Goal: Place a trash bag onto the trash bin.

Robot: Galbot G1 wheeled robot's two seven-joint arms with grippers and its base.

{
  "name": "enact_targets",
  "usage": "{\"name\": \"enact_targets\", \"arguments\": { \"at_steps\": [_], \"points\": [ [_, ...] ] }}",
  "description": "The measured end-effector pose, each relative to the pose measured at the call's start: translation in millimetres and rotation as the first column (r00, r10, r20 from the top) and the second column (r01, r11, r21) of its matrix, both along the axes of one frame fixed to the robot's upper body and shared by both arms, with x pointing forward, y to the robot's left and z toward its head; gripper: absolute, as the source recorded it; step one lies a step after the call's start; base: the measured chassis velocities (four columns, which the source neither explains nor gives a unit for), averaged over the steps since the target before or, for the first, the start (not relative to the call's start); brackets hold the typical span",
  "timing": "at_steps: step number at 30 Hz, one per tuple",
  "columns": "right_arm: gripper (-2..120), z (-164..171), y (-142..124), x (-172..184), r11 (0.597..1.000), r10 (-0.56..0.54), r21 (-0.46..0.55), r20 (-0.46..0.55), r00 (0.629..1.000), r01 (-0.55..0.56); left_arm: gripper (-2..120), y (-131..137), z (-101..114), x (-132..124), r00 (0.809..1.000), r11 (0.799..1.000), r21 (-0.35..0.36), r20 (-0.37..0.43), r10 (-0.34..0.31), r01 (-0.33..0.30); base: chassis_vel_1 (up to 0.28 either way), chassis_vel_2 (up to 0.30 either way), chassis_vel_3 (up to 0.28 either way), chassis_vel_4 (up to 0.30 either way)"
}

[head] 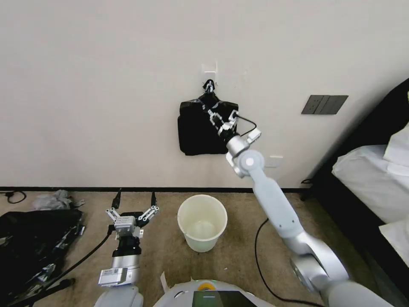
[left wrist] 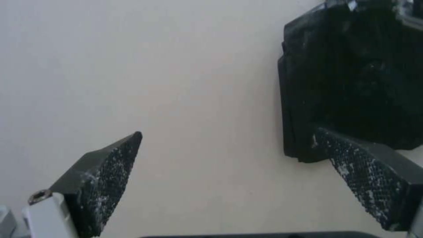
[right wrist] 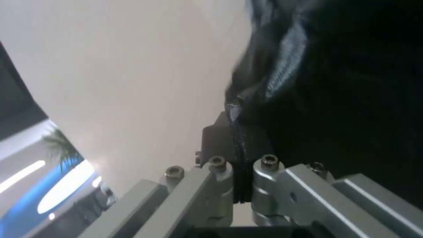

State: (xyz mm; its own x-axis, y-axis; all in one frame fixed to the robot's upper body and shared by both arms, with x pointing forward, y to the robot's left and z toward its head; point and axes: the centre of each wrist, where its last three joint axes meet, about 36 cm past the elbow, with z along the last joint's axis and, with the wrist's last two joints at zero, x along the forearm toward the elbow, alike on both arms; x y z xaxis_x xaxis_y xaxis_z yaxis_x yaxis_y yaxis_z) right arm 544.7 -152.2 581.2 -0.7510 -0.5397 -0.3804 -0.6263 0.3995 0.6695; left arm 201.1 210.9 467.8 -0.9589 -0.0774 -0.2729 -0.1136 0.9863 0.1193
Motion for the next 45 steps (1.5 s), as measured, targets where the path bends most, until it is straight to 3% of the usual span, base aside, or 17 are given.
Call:
{"name": "enact_targets", "arguments": {
  "at_steps": [11, 21, 30, 45],
  "points": [
    [0, -51.8, -4.4, -57.0, 0.994, -0.011, -0.109, -0.032, 0.999, 0.007, 100, -0.5, -2.7, 1.7, 1.0, 1.0, 0.002, -0.002, -0.011, 0.011, 0.0, 0.0, 0.0, 0.0],
    [0, -85.0, -11.3, -105.4, 0.989, -0.024, -0.149, -0.066, 0.998, 0.014, 100, 0.1, -3.0, 1.7, 1.0, 1.0, 0.006, 0.004, -0.02, 0.02, 0.0, 0.0, 0.0, 0.0],
    [0, -106.1, -19.8, -157.1, 0.976, -0.033, -0.219, -0.079, 0.996, 0.015, 100, -4.6, -5.5, 3.2, 0.999, 0.999, -0.009, 0.003, -0.032, 0.032, 0.0, 0.0, 0.0, 0.0],
    [0, -126.0, -15.6, -210.6, 0.945, -0.018, -0.327, -0.087, 0.996, -0.011, 100, -4.5, -11.2, 9.4, 0.999, 0.999, -0.001, 0.006, -0.054, 0.054, 0.0, 0.0, 0.0, 0.0]
  ]
}}
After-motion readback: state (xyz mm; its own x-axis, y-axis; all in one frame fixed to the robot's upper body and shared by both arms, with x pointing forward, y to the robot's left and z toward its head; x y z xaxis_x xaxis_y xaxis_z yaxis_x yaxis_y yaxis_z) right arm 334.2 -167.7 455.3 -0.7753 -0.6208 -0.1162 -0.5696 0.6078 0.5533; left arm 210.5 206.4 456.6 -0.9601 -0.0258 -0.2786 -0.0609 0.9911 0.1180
